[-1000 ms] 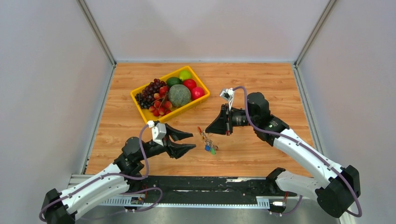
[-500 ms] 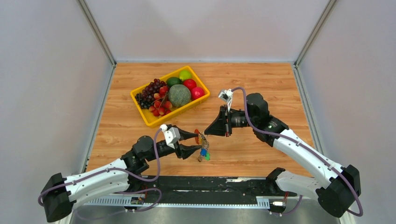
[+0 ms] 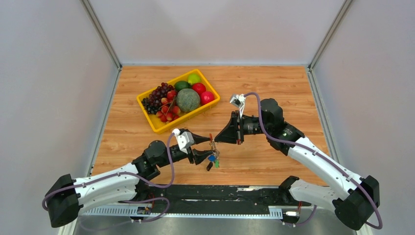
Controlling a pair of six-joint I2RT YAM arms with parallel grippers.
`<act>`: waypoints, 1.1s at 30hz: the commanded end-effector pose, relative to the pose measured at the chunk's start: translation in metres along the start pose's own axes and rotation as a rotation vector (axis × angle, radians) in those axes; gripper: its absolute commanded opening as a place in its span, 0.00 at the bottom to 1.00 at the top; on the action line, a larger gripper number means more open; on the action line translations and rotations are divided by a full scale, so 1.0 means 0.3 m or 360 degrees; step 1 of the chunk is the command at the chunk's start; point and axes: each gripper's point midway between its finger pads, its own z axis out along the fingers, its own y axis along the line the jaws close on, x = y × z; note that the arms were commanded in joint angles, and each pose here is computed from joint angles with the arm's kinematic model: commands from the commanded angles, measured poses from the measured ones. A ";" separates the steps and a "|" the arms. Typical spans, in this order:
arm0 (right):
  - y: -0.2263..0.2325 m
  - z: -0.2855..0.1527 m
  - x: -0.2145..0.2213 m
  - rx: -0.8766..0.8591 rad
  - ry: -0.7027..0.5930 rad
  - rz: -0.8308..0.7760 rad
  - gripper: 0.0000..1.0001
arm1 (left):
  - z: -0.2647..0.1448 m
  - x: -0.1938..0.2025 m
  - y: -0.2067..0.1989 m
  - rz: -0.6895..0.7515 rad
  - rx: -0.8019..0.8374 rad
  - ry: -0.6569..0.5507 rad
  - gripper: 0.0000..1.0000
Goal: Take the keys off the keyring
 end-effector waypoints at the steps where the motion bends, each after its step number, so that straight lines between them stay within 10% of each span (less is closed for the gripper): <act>1: 0.074 -0.013 -0.066 -0.0080 -0.0079 -0.0106 0.00 | 0.033 -0.127 -0.014 0.0045 0.0042 -0.0168 0.63; 10: 0.048 -0.012 -0.069 -0.0012 -0.0105 -0.0073 0.00 | 0.033 -0.145 -0.021 0.0022 0.0053 -0.0189 0.60; 22: -0.026 -0.019 -0.071 0.0191 -0.0172 -0.0040 0.00 | -0.030 -0.127 0.027 -0.0001 -0.0115 -0.0004 0.03; 33: -0.062 -0.020 -0.025 0.0244 -0.0119 -0.0008 0.00 | -0.072 -0.130 0.079 0.0032 -0.0271 0.0216 0.00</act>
